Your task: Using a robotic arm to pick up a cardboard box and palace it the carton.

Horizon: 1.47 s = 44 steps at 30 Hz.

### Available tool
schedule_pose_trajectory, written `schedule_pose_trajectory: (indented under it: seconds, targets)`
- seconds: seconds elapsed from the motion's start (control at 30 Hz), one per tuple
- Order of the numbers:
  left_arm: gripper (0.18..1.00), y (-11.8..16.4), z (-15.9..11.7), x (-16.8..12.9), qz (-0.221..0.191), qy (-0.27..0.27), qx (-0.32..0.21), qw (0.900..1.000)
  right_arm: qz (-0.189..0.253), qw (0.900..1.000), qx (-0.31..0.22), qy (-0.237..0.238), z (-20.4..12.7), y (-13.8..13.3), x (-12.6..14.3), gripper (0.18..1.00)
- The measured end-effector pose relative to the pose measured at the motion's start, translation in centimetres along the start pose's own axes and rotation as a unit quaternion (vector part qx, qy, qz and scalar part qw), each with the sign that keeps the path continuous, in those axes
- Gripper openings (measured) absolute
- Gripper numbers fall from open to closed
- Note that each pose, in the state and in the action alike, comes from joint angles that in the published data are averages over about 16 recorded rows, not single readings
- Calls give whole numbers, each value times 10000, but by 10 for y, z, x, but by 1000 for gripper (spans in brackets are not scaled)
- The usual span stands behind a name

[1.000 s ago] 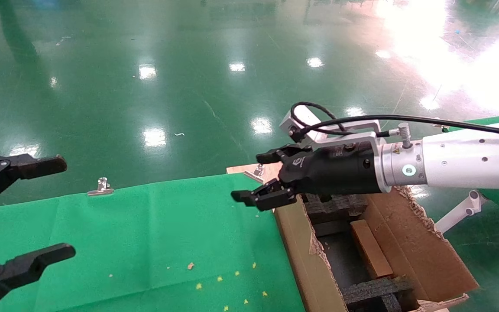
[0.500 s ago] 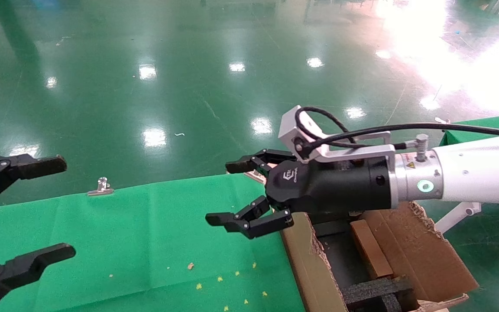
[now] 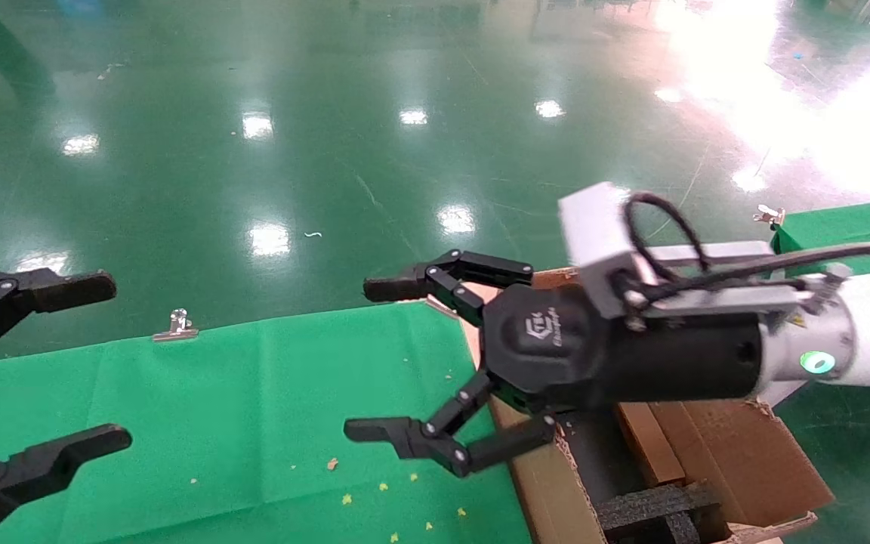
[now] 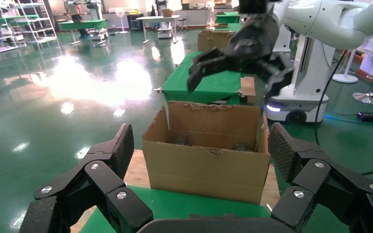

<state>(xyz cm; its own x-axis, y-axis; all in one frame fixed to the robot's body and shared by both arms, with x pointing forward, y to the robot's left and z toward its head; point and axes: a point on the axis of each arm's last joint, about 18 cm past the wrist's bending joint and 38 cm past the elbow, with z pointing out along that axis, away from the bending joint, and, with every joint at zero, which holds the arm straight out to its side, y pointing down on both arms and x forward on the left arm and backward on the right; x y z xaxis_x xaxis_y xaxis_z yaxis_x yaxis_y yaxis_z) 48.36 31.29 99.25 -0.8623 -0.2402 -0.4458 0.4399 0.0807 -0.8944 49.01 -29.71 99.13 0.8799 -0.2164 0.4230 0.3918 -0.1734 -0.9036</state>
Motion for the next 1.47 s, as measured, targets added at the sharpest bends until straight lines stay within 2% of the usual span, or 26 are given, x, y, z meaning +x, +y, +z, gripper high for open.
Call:
schedule_pose_trajectory:
  seconds: [0.37, 1.47]
  targets:
    - [1000, 0, 0, 0, -1, -2, 0, 10000, -370, 9979, 495, -190, -12, -7, -15, 1001]
    - [1000, 0, 0, 0, -1, -2, 1, 10000, -306, 9987, 383, -151, -9, -6, -12, 1001]
